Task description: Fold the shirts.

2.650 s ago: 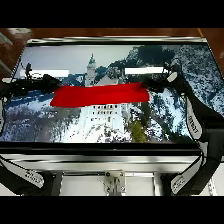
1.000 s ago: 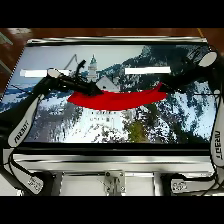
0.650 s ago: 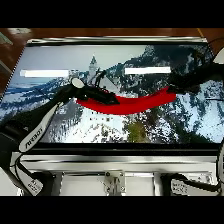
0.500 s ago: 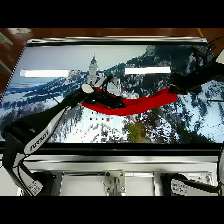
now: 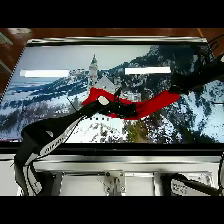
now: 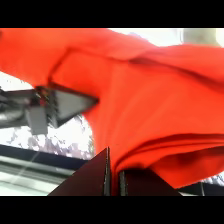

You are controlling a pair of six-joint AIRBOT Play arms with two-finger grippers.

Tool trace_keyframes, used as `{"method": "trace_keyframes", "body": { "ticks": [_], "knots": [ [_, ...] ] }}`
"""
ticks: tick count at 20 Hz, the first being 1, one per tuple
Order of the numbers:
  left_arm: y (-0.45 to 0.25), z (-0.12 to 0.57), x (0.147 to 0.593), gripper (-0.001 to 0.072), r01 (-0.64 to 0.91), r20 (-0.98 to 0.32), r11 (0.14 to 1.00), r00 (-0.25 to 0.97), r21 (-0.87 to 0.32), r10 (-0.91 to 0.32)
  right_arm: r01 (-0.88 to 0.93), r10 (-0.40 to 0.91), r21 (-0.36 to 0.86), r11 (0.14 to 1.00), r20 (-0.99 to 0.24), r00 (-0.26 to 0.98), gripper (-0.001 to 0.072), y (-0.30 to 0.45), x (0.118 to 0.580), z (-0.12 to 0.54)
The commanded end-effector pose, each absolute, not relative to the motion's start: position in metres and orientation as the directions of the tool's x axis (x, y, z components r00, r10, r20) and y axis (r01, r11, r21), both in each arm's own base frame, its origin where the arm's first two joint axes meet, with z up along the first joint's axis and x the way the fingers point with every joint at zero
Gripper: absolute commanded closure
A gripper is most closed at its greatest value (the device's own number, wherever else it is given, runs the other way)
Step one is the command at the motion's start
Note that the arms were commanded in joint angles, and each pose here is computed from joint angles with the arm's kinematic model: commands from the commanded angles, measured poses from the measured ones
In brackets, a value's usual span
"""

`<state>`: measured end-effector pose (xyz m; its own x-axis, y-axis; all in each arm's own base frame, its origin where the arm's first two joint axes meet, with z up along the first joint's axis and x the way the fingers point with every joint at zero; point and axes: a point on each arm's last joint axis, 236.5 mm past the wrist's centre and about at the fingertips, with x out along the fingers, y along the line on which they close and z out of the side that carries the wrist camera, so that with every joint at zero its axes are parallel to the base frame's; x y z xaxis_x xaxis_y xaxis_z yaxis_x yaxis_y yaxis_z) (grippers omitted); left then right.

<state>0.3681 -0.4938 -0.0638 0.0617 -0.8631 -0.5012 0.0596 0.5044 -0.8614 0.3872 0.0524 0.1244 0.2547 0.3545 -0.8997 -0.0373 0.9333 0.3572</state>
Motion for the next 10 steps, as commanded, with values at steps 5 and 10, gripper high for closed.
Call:
{"method": "trace_keyframes", "body": {
  "ticks": [5,10],
  "knots": [
    [-0.425,0.020,0.439,0.0667,0.312,-0.473,0.517,0.209,-0.797,-0.856,-0.292,0.452,0.354,0.888,-0.784,0.425,0.0651,0.133,0.432,0.148],
    [-0.246,0.124,0.500,0.0666,0.362,-0.525,0.698,0.472,-0.617,-0.708,-0.431,0.547,0.356,0.829,-0.673,0.497,0.0652,0.244,0.463,0.139]
  ]
}}
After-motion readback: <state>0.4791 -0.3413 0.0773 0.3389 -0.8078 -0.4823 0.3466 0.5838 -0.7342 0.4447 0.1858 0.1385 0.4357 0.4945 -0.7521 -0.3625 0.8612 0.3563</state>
